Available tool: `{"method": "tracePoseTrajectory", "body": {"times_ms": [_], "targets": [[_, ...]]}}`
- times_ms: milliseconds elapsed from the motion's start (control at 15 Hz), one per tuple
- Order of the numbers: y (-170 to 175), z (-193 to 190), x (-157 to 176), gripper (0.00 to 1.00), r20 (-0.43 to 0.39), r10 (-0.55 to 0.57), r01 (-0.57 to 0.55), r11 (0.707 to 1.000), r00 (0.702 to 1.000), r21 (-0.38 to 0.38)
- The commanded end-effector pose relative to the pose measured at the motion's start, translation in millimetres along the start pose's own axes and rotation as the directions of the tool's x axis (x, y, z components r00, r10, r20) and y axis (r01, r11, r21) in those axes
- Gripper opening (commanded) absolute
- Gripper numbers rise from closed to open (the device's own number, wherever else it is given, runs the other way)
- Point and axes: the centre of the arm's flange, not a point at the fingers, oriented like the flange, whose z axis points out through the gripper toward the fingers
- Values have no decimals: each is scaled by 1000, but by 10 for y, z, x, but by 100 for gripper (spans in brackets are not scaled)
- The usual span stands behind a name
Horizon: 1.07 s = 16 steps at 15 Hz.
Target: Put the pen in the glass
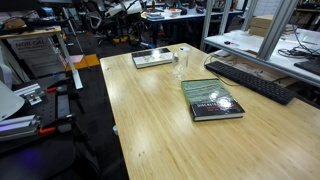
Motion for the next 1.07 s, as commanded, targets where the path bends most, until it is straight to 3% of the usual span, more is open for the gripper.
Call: {"method": "tracePoseTrajectory", "body": {"times_ms": [0,400,467,533,1000], "targets": [[23,-289,140,3,99,8,-6,1000,995,-15],[25,-660,401,3,186,71,-65,997,980,-38],[31,-687,412,3,186,67,-61,997,980,-37],[28,-593,388,11,157,75,-70,997,985,-39],[27,-619,392,11,161,75,-69,997,984,-43]]}}
